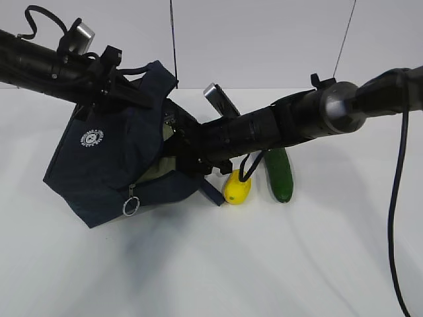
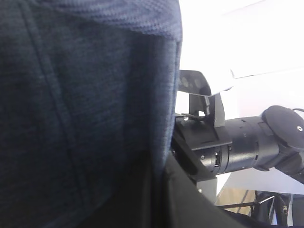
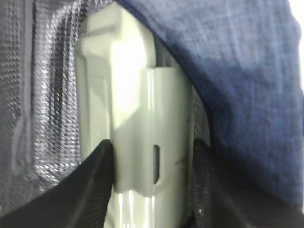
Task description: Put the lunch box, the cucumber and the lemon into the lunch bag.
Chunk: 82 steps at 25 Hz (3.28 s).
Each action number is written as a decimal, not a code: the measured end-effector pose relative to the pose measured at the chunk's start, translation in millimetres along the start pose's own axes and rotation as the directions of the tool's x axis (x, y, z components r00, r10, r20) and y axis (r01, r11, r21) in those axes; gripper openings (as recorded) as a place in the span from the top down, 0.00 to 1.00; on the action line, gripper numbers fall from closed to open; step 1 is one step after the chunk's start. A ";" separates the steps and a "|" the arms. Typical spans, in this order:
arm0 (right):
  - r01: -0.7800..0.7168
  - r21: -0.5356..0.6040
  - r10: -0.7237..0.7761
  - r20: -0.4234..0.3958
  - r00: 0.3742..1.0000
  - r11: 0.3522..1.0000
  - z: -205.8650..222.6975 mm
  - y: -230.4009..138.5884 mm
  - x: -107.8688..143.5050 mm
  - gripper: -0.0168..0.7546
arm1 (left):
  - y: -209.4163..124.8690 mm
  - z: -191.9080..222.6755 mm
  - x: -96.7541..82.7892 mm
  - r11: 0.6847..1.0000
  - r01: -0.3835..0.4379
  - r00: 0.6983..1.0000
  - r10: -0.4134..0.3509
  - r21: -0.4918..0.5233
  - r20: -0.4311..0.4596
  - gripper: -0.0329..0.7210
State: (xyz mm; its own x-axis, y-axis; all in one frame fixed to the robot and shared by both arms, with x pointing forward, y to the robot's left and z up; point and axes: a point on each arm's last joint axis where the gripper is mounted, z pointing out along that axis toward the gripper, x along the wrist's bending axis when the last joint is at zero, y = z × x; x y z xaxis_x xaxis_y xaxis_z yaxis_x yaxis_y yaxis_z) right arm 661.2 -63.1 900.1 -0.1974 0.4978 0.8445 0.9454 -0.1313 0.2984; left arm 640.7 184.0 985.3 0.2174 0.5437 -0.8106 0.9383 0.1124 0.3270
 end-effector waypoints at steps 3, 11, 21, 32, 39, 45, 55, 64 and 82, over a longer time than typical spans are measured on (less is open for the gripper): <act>-0.007 0.002 0.007 0.002 1.000 1.000 0.0 -0.1 -0.1 0.51 | -0.1 0.0 0.2 1.000 -0.001 1.000 0.001 0.001 -0.002 0.97; 0.010 0.031 -0.010 0.016 1.000 0.999 0.1 -1.9 -0.3 0.48 | -0.4 0.0 0.5 1.000 -0.005 1.000 0.005 0.004 -0.006 0.97; 0.081 0.080 -0.074 -0.084 0.994 0.993 -4.6 9.2 22.6 0.36 | -1.0 0.0 0.8 1.000 -0.009 1.000 0.009 0.011 -0.008 0.97; 0.294 0.210 -0.295 -0.028 0.955 0.933 -27.0 30.8 32.6 0.36 | 0.0 -10.8 0.6 0.999 0.030 0.997 -0.032 0.030 0.073 0.97; 0.319 0.331 -0.376 0.124 0.918 0.888 -44.1 46.9 46.8 0.36 | 2.8 -23.6 7.1 0.998 0.050 0.994 -0.052 0.030 0.095 0.97; 0.317 0.378 -0.436 0.289 0.852 0.870 -65.7 65.6 65.7 0.36 | 2.8 -24.4 7.5 0.998 0.050 0.994 -0.053 0.031 0.097 0.97; 0.246 0.311 -0.388 0.573 0.722 0.918 -94.2 82.8 72.1 0.36 | 2.1 -24.4 8.0 0.998 0.045 0.995 -0.049 0.038 0.092 0.97; 0.239 0.252 -0.348 0.692 0.633 0.938 -135.8 76.2 98.7 0.36 | 1.4 -24.4 7.9 0.998 0.042 0.995 -0.046 0.046 0.092 0.97; 0.027 0.296 -0.256 0.774 0.580 0.955 -128.0 45.3 52.8 0.36 | -0.5 -24.6 7.5 0.997 0.035 0.995 -0.042 0.066 0.096 0.97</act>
State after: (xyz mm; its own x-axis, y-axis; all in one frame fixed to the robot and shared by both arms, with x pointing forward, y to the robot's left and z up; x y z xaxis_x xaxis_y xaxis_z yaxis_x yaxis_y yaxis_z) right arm 660.4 -152.5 1015.1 -0.1557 0.9854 0.0693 0.9742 0.1416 0.1758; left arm 635.3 208.5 991.0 0.2029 0.4566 -0.8662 0.9611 0.0761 0.2653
